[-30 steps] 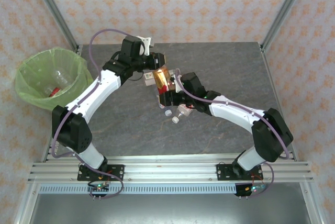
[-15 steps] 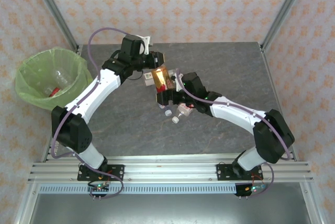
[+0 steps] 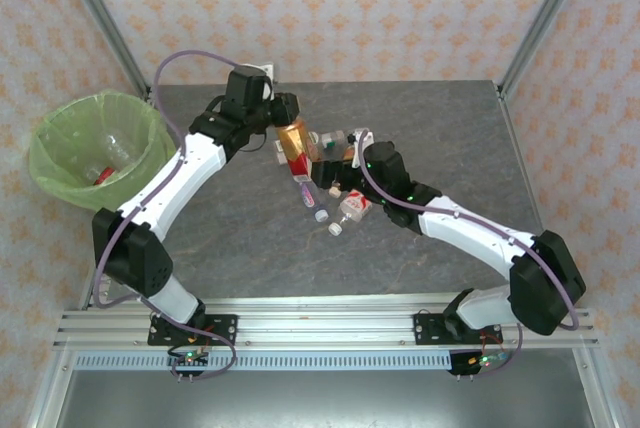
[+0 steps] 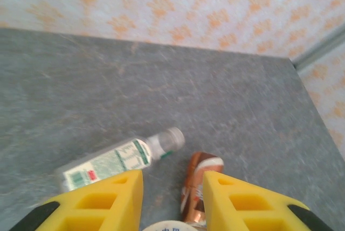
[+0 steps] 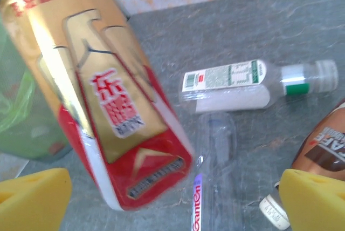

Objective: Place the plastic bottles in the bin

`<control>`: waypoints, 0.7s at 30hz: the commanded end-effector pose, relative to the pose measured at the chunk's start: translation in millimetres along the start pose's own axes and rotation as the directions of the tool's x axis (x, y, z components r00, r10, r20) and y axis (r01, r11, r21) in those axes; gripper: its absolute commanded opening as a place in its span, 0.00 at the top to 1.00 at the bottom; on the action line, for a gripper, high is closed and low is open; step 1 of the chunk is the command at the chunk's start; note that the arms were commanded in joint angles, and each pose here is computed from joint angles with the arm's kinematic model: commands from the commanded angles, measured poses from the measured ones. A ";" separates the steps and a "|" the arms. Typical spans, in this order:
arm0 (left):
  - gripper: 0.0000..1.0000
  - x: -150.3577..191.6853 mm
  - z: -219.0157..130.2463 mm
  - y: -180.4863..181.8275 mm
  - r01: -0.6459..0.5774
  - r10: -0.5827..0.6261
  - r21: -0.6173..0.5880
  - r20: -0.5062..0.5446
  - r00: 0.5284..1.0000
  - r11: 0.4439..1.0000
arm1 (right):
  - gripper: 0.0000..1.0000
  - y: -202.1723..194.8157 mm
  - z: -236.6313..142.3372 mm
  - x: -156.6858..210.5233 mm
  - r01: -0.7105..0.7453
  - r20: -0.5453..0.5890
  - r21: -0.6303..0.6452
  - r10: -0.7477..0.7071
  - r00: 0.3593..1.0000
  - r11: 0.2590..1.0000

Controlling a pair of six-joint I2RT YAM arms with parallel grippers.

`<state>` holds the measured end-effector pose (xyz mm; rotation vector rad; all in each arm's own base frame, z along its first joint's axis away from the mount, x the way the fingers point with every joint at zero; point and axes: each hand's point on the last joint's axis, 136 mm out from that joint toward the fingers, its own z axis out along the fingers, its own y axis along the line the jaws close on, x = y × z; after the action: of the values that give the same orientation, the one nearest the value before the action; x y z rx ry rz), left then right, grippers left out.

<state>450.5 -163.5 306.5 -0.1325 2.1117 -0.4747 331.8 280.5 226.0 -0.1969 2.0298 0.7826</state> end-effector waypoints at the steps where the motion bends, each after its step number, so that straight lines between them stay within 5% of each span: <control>1: 1.00 -38.5 -39.3 25.2 0.073 -0.048 -0.132 0.180 0.982 0.989 | 0.01 -32.3 -9.6 -19.3 -0.093 0.127 0.177 0.071 0.989 0.980; 13: 1.00 -76.9 -86.0 19.4 0.090 -0.056 -0.092 0.323 0.945 0.992 | 0.01 -90.1 -19.8 -15.4 -0.394 0.212 0.276 0.344 0.915 0.877; 21: 1.00 -109.5 -117.7 35.1 0.014 0.097 -0.280 0.380 0.920 0.960 | 0.01 -88.2 -17.1 -21.4 -0.397 0.209 0.267 0.349 0.913 0.878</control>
<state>425.2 -96.0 410.6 -0.2925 1.8226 -0.2650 367.6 200.0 199.4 0.4023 2.0544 0.6617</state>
